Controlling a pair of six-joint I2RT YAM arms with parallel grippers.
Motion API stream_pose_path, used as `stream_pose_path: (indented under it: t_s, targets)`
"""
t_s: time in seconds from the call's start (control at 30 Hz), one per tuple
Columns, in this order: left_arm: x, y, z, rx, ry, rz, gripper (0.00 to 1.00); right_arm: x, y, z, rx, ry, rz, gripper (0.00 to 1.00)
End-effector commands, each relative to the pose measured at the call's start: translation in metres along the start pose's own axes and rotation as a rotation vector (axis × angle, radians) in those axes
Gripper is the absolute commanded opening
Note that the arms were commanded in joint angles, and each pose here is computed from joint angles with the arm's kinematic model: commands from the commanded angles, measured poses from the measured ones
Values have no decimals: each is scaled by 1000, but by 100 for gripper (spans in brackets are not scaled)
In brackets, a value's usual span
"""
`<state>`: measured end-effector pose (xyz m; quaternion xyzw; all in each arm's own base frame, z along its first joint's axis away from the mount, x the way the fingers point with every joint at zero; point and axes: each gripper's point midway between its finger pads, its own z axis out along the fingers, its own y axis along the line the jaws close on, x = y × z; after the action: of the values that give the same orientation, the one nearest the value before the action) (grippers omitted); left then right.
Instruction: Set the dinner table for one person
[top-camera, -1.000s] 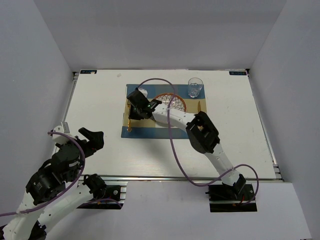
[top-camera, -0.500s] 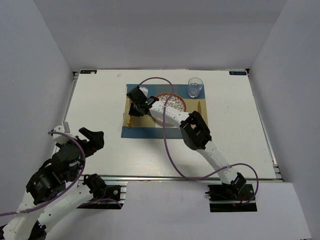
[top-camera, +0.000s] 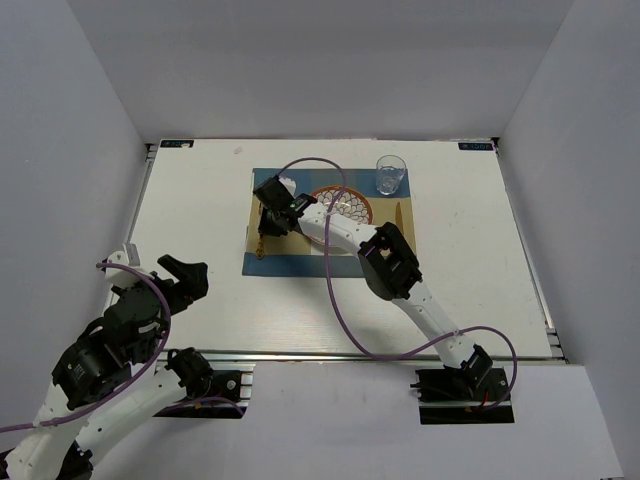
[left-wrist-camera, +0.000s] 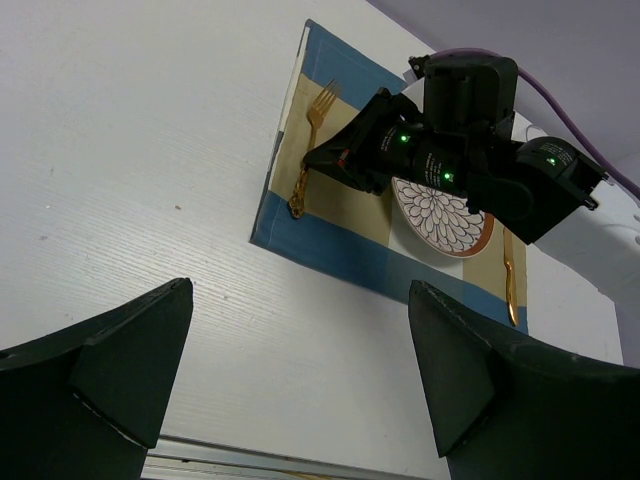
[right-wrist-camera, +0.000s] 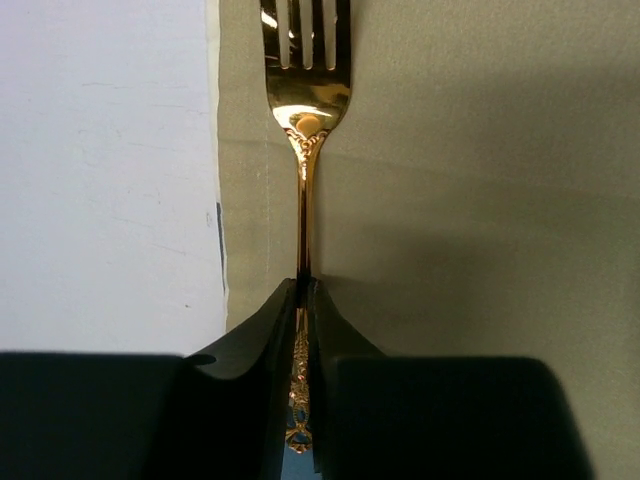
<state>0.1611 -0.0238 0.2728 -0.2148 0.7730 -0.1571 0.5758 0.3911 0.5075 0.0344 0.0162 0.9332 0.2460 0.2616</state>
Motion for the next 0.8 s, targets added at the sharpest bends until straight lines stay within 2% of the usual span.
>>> stream_pose_path:
  t_s: [0.0,0.03,0.07,0.17,0.23,0.27,0.37,0.4,0.43,0.5,0.57,0.6,0.63,0.67,0.7,0.77]
  targets:
    - [-7,-3,-2,6,-15,-23,98,1,6,1,-15,-8,22,15]
    - [-7,-3,-2,6,-15,-21,98,1,6,1,-11,-9,28,19]
    - [-7,-3,-2,6,-13,-19,98,-1,6,-1,-13,-11,40,31]
    - [-7,-4,-2,7,-14,-21,98,-4,13,-7,-26,-25,42,43]
    - [-7,-3,-2,5,-16,-21,98,-12,20,-17,-46,-36,41,47]
    - [-7,-3,-2,7,-16,-22,98,-14,25,-21,-55,-39,37,70]
    - [-8,-2,-3,8,-20,-28,98,-30,42,-48,-98,-79,14,74]
    - [-8,-2,-3,6,-19,-25,98,-42,54,-69,-133,-106,0,75]
    - [-8,-2,-3,5,-20,-26,98,-41,53,-76,-135,-106,-14,89]
    - [-8,-2,-3,0,-17,-27,98,-62,73,-123,-209,-174,-59,89]
    - [-6,-1,-3,-6,-9,-22,98,-62,56,-141,-165,-202,-99,89]
    - [-6,0,-3,-12,-10,-30,98,-76,59,-178,-187,-249,-112,89]
    - [-6,0,-3,-10,-5,-31,98,-79,47,-190,-159,-278,-156,89]
    - [-6,2,-4,-16,-5,-31,98,-60,16,-187,-92,-245,-189,89]
    - [-6,2,-4,-18,-5,-35,98,-73,16,-228,-124,-311,-194,89]
    - [-6,3,-4,-19,-9,-34,98,-64,-30,-260,-41,-359,-269,89]
